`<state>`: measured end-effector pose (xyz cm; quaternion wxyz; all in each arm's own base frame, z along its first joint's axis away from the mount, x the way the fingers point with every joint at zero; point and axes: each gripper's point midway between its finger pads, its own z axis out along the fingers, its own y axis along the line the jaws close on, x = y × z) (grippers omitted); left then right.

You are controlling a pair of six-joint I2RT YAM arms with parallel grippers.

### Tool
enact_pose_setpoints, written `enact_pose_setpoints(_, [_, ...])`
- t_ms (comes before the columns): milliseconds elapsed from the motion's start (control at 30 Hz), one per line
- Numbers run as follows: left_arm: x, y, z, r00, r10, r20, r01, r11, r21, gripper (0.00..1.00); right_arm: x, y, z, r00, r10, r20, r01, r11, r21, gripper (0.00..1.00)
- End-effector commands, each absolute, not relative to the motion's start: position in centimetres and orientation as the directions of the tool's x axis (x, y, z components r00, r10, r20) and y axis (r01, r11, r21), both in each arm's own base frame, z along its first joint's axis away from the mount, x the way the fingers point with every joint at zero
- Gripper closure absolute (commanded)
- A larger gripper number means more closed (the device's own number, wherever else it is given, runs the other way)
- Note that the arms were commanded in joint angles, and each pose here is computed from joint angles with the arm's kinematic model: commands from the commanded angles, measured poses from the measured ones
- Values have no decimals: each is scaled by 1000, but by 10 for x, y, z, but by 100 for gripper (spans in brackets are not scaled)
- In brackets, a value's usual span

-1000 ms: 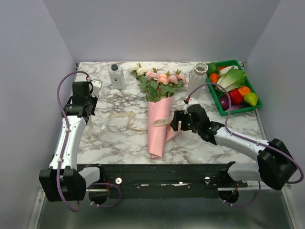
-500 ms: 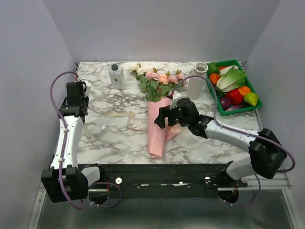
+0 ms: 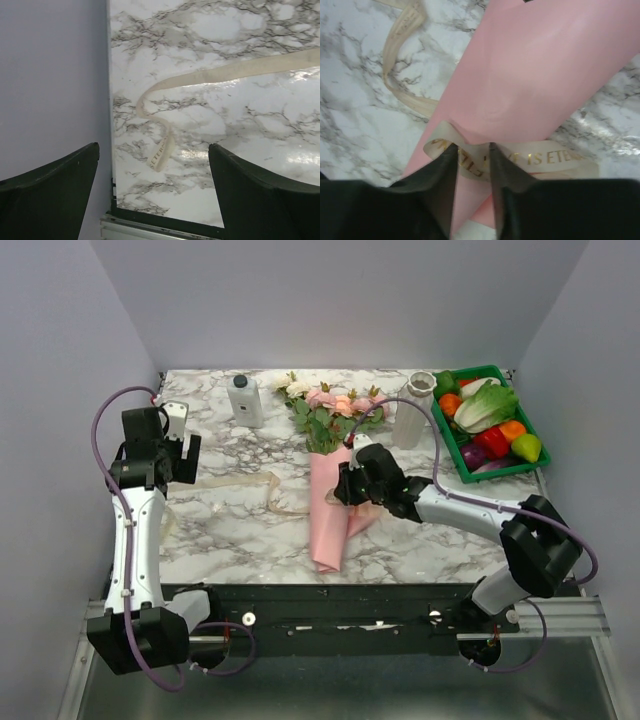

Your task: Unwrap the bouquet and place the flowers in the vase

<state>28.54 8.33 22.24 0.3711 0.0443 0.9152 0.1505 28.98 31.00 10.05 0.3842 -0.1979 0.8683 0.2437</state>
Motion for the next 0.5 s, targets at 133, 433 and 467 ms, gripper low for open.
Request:
enact_pose_setpoints(133, [277,17,235,-661,242,-710,239,965,107,1,300,267,125,-582,-87,-808,-373,912,170,98])
enact_pose_setpoints(433, [300,-74,224,-585,388,-713,480,873,82,1,295,148,138,-545,53,-837,48,998,32,99])
enact_pose_setpoints(467, [305,-89,219,-581,412,-702,518,853,72,1,289,123,130,-561,89,-823,153,988,3,99])
